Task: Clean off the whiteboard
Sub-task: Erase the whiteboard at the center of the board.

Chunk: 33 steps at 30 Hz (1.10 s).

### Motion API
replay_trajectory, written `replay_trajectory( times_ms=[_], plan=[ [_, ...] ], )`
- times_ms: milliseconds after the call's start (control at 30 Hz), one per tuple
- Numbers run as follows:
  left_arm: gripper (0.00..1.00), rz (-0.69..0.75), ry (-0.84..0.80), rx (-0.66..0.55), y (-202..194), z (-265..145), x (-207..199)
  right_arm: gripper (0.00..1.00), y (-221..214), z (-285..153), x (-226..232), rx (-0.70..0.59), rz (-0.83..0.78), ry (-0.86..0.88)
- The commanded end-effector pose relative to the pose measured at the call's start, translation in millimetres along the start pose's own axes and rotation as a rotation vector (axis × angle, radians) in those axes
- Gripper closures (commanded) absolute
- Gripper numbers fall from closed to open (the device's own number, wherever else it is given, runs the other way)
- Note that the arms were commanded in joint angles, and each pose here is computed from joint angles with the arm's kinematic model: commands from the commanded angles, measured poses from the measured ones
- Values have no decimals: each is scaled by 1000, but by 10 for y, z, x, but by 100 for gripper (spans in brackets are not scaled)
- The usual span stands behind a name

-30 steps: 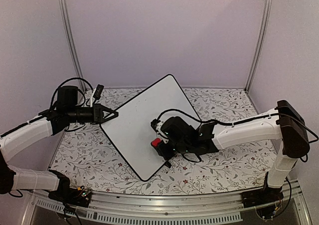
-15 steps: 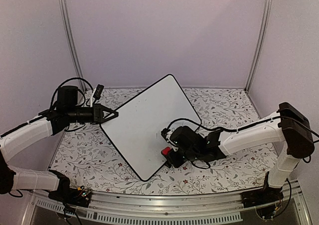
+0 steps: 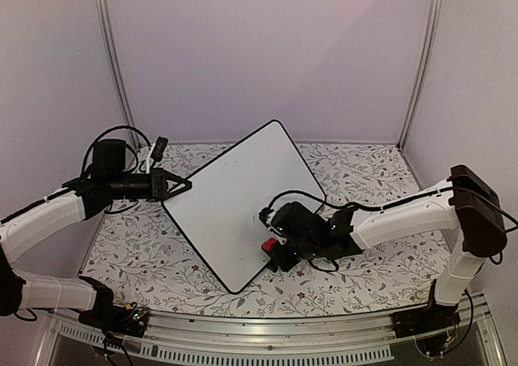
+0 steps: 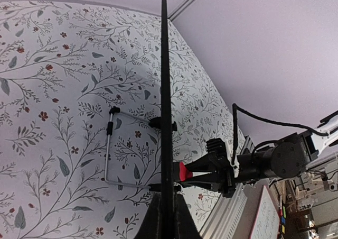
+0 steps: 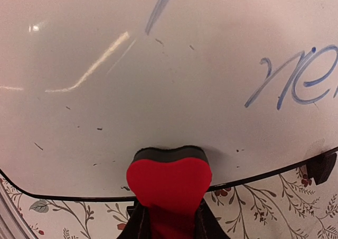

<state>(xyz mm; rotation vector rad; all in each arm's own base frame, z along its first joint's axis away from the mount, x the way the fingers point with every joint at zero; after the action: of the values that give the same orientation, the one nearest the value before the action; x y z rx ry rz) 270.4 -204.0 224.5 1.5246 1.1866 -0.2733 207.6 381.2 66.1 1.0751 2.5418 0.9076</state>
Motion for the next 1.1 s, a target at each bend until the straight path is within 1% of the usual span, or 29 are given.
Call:
replay_trajectory(
  times_ms=[0, 300, 667, 800, 1067],
  plan=[
    [100, 31, -61, 36, -95, 6, -98, 100, 313, 53, -53, -60, -19, -47],
    [100, 32, -63, 35, -91, 2, -105, 100, 699, 75, -85, -113, -41, -71],
    [100, 34, -66, 35, -91, -1, -116, 100, 1175, 22, -301, -188, -34, -94],
    [100, 35, -68, 34, -88, -3, -120, 100, 1116, 65, -288, -167, -38, -76],
    [100, 34, -68, 34, -88, -2, -116, 100, 652, 167, -256, -86, -17, -50]
  ],
)
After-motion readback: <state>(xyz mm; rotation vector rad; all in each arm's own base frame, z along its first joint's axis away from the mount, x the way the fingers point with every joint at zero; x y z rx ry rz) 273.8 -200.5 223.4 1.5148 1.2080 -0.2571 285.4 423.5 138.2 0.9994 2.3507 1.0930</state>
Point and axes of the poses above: each gripper's point midway between its finger pads, its own z axis out along the fingers, its own x axis along the line the jaws close on, y = z × x, the point moved 1 cm from there along -z, back along the fingers, and after that the axes turned 4 degrees about -z, right-handed, at the moved point
